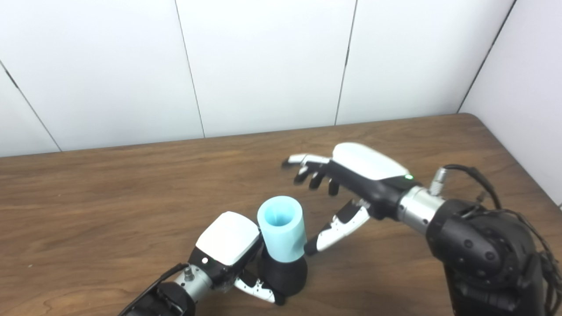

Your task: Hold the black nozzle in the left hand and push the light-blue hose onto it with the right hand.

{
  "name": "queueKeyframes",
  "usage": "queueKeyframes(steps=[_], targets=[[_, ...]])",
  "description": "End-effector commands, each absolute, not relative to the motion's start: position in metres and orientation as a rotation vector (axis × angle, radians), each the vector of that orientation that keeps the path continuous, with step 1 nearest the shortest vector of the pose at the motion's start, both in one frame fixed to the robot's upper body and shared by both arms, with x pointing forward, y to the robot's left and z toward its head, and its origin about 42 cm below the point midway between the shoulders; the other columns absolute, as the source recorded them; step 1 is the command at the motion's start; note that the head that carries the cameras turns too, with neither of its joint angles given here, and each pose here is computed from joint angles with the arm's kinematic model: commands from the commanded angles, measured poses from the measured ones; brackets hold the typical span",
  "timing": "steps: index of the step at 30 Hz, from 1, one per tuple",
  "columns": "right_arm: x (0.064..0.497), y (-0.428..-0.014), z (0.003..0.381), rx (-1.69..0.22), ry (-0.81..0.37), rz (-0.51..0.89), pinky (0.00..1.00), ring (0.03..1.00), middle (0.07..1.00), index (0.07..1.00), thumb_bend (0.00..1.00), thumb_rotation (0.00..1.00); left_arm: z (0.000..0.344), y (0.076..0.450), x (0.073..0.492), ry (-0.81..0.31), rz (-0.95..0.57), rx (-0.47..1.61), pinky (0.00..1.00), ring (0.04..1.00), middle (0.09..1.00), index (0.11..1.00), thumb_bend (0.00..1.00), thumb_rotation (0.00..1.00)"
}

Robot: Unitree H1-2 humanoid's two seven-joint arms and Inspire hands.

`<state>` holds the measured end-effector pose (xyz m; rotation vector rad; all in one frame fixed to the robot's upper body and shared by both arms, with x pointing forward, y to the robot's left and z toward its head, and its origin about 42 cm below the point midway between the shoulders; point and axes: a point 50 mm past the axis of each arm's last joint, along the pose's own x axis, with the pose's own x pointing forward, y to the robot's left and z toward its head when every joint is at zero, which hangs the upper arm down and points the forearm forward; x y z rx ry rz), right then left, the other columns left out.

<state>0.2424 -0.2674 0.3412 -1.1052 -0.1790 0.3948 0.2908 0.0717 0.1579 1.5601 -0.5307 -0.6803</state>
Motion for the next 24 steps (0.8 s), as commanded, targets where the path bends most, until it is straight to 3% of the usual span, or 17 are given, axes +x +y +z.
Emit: queueKeyframes(steps=[1,5,13,20,24], targets=[[0.234,-0.266,0.355,-1.078,-0.251,0.419,0.67,0.856,0.923,0.926,1.0,0.53,0.074,0.109,0.273,-0.142,-0.922,1.79,0.46,0.364,0.408,0.525,0.52,0.0],[0.226,-0.268,0.351,-1.019,-0.376,0.325,0.85,0.932,0.964,0.949,0.98,0.74,0.073,0.11,0.274,-0.148,-0.919,1.79,0.45,0.347,0.407,0.524,0.52,0.0],[0.209,-0.26,0.327,-1.126,-0.537,0.255,0.95,0.975,1.0,0.981,0.89,0.97,0.073,0.115,0.275,-0.143,-0.911,1.79,0.51,0.369,0.413,0.529,0.52,0.0],[0.194,-0.253,0.315,-1.282,-0.595,0.281,1.0,1.0,1.0,1.0,0.91,1.0,0.073,0.118,0.279,-0.116,-0.915,1.806,0.52,0.386,0.417,0.528,0.52,0.0],[0.189,-0.248,0.307,-1.374,-0.547,0.316,1.0,1.0,1.0,1.0,0.95,1.0,0.073,0.119,0.28,-0.118,-0.91,1.809,0.52,0.402,0.42,0.532,0.52,0.0]])
